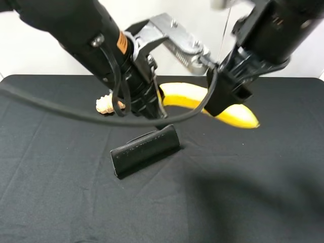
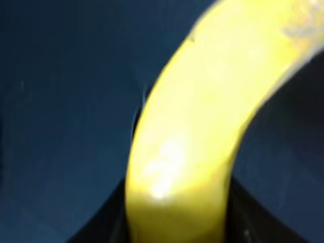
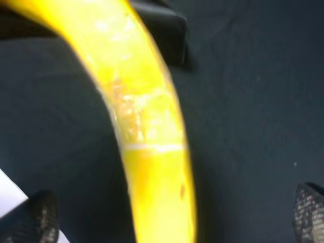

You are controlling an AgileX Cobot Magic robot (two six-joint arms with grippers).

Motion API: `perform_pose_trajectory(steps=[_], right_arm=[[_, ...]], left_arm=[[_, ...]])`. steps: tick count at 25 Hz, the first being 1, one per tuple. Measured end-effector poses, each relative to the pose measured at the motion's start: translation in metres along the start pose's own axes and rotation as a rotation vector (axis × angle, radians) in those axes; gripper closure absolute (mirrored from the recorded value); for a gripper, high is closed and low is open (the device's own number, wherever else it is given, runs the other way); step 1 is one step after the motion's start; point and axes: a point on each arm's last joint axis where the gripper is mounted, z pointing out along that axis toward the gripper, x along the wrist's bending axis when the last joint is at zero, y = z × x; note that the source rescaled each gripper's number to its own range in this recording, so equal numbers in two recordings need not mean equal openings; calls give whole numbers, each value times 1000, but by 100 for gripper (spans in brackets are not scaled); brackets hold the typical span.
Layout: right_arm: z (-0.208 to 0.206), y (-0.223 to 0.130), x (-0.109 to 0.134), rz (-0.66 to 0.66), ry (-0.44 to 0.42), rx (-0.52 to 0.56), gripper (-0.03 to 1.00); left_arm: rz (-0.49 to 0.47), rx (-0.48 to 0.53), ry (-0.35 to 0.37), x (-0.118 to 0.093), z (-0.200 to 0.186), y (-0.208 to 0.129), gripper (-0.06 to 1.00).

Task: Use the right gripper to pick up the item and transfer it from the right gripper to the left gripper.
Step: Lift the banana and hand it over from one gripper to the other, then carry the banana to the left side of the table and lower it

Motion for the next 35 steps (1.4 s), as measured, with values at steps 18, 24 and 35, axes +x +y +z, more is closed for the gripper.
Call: perform_pose_trajectory(steps=[18,24,35], right_arm=[[-38,-62,7,81,1,-100,-3],[-51,-106,10,85,-7,-158,-3],[-40,-204,10,69,-92,-257,-3]], left_arm=[[6,20,3,0,3,-2,94],[7,20,3,0,3,-2,94],[7,21,4,0,3,-2,94]])
